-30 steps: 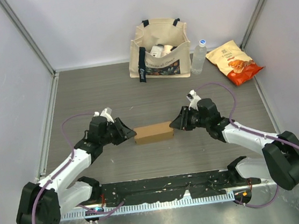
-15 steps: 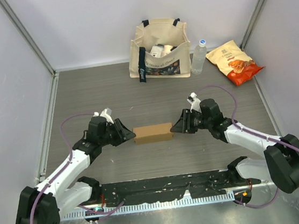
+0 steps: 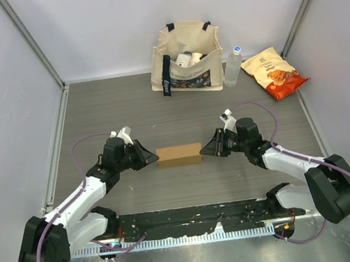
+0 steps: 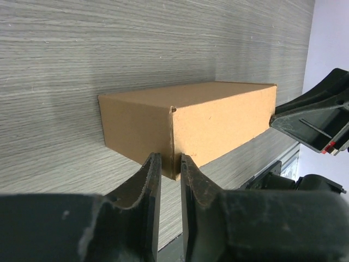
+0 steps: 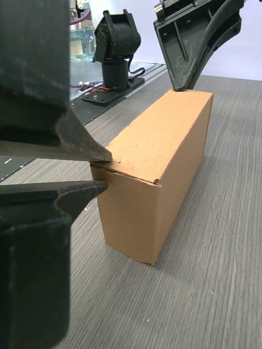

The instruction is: Fold the paper box

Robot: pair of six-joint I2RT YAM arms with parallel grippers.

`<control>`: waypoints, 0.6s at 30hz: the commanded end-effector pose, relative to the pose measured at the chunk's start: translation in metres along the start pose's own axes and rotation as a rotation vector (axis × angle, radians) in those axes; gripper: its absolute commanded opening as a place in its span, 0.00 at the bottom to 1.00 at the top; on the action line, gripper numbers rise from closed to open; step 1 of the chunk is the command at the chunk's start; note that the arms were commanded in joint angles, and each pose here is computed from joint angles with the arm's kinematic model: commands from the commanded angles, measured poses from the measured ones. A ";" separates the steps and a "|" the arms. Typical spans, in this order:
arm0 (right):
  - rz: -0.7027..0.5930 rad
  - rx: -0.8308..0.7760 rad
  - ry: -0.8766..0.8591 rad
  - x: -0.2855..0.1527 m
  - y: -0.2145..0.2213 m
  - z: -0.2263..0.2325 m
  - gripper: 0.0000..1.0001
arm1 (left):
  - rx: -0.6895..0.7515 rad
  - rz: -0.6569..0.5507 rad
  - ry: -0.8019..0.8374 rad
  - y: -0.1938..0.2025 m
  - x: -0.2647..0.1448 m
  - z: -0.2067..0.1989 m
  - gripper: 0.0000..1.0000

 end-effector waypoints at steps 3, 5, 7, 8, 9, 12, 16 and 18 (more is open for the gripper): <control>0.018 0.056 0.199 -0.013 0.020 -0.038 0.13 | -0.067 0.059 -0.107 0.032 -0.003 0.032 0.14; 0.024 0.085 0.199 -0.018 0.025 -0.036 0.16 | -0.084 0.050 -0.100 0.035 -0.007 0.031 0.15; 0.019 0.113 0.199 -0.024 0.030 -0.035 0.20 | -0.086 0.039 -0.095 0.034 -0.014 0.028 0.17; 0.012 0.125 0.200 -0.025 0.031 -0.035 0.21 | -0.086 0.032 -0.088 0.032 -0.017 0.025 0.18; 0.012 0.142 0.208 -0.027 0.036 -0.039 0.22 | -0.082 0.017 -0.072 0.029 -0.022 0.020 0.19; 0.051 0.172 0.161 -0.031 0.047 -0.033 0.31 | -0.080 0.008 -0.066 0.025 -0.032 0.012 0.37; 0.101 0.176 0.141 -0.044 0.056 -0.020 0.40 | -0.054 -0.044 -0.026 0.007 -0.055 -0.010 0.63; 0.103 0.158 0.134 -0.048 0.054 -0.013 0.42 | -0.049 -0.033 -0.035 0.006 -0.062 -0.013 0.64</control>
Point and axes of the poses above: each gripper's point midway between its finger pads, its own x axis out along the fingers, its own z axis along the line the jaws close on, y = z × x, the point moved 2 cm from there along -x, back along the fingers, and after that the axes turned 9 degrees about x, right-handed, at the moved point
